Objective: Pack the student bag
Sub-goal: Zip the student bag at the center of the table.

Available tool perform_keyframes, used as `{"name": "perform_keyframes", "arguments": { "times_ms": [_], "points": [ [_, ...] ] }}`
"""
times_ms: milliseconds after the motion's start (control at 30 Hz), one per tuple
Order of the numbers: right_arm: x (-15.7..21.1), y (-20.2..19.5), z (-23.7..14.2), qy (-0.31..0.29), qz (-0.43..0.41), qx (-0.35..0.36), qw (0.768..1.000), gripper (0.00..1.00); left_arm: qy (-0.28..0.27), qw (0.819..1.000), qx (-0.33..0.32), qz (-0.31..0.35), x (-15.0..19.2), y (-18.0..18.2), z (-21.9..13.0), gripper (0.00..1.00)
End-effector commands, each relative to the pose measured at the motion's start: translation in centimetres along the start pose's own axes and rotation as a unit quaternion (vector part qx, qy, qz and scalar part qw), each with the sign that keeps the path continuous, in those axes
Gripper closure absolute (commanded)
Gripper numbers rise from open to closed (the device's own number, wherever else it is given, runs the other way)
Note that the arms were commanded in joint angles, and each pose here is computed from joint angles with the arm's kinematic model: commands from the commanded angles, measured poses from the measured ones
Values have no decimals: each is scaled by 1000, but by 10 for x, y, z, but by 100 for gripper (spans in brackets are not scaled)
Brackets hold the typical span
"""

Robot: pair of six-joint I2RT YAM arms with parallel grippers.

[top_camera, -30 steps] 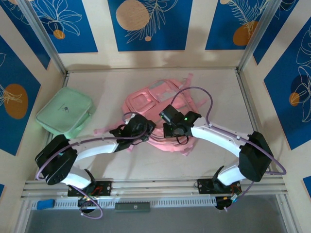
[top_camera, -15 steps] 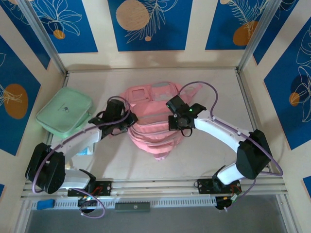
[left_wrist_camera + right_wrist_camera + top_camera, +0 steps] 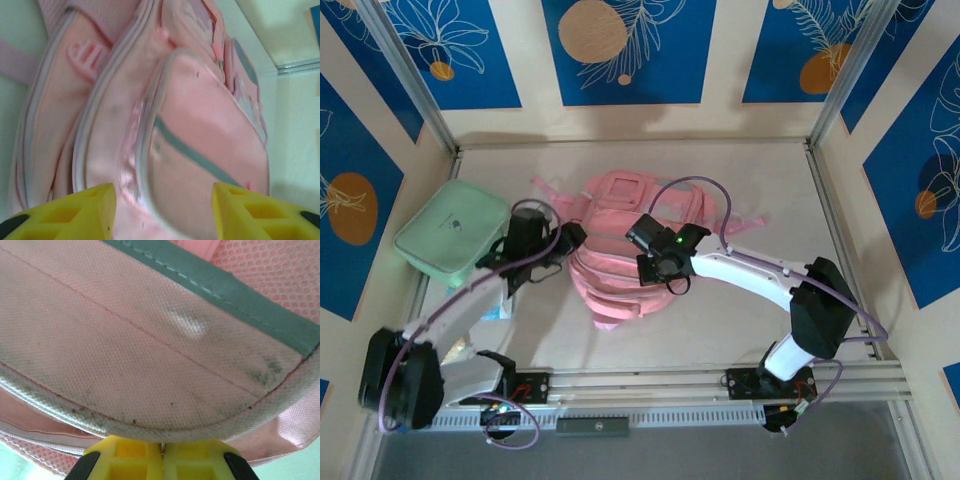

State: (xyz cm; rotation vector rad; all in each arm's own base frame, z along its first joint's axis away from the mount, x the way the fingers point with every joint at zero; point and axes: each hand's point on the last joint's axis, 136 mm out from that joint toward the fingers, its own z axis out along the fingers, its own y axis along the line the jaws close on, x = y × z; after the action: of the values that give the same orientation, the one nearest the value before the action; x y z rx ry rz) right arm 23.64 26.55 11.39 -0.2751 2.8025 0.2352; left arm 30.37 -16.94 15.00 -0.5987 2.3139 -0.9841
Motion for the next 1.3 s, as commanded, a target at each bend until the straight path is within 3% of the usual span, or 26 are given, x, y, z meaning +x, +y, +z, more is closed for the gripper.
{"name": "perform_keyframes", "arguments": {
  "times_ms": [0,133,267,667,1033,1233,1267],
  "points": [
    [-5,9,-5,-2,3,-10,1000,100,-22,996,19,-85,12,-2,5,44],
    [-1,8,-3,-2,1,-8,1000,100,-42,994,22,-102,19,-13,10,43],
    [-1,7,-3,-4,-2,-1,1000,100,-52,992,14,-112,22,-14,19,49],
    [-4,-26,-12,-4,-27,53,998,100,-85,991,-80,-62,-2,14,18,99],
    [-37,-71,-13,-8,-12,70,997,100,-47,992,-111,29,-25,12,17,100],
    [-48,-62,-18,-18,-15,43,999,100,-35,991,-108,65,-27,4,14,100],
    [-48,-57,-21,-21,-20,24,999,95,-31,992,-102,74,-26,1,12,88]
  ]
}}
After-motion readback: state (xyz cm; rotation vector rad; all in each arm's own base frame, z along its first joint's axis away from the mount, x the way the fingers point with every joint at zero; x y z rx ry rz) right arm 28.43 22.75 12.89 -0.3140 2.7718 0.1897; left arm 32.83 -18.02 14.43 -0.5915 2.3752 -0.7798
